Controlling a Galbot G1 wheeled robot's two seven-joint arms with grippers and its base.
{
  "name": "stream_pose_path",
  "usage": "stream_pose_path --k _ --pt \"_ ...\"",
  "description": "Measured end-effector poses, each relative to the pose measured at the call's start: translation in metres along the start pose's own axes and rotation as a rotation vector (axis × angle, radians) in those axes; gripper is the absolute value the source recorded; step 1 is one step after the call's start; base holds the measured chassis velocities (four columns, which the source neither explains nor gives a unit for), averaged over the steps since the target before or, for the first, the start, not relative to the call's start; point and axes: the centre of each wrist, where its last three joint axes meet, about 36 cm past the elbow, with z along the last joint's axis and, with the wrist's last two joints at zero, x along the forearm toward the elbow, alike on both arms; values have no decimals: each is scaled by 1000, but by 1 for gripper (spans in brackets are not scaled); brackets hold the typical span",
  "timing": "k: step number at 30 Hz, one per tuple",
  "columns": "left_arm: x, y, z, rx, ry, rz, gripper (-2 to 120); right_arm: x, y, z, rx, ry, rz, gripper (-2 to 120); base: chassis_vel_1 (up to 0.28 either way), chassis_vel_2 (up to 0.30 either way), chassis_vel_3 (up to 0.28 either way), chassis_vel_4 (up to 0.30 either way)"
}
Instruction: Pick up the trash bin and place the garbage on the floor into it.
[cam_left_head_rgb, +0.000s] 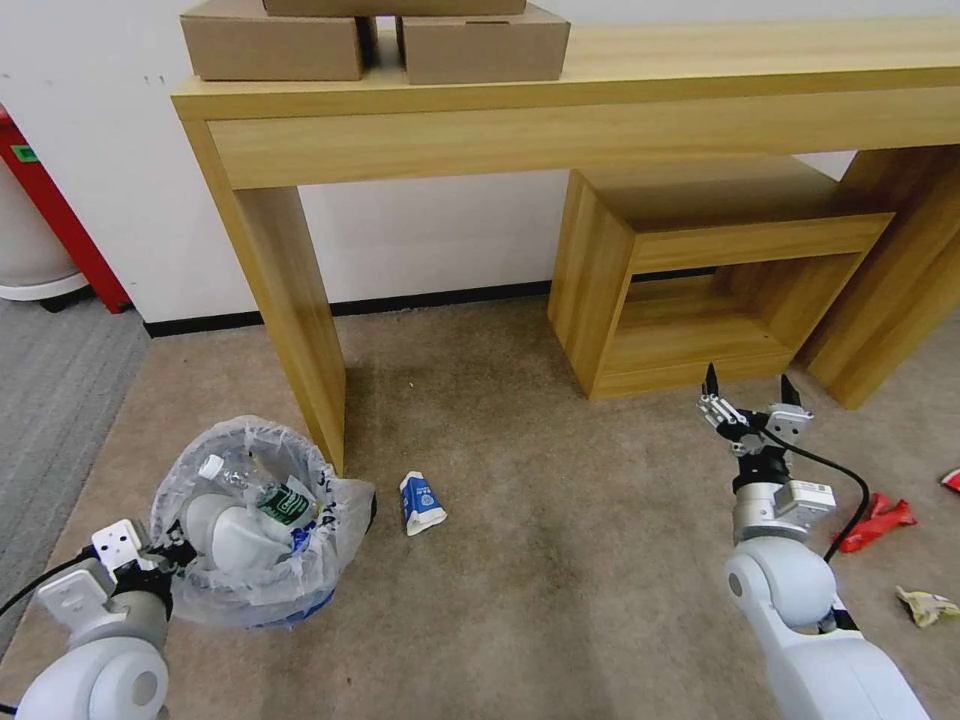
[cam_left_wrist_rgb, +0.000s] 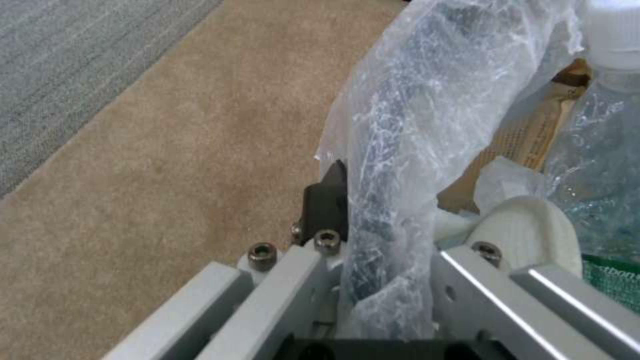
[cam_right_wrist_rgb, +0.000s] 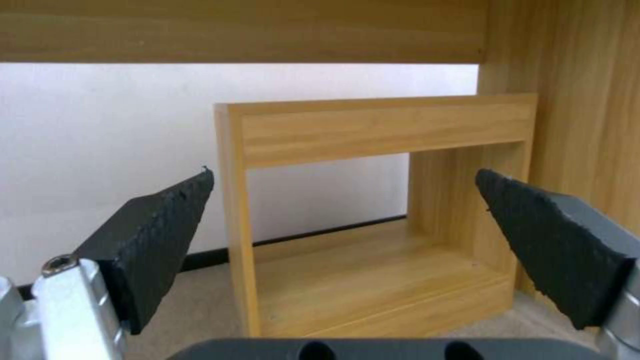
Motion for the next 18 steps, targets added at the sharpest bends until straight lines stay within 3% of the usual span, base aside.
stream_pose_path --k 8,18 --pt "2 0 2 -2 5 -2 1 -7 8 -4 -81 1 -75 100 0 0 0 0" --pt "3 2 2 -3 1 -10 1 -20 36 -12 -120 19 -172 100 0 0 0 0"
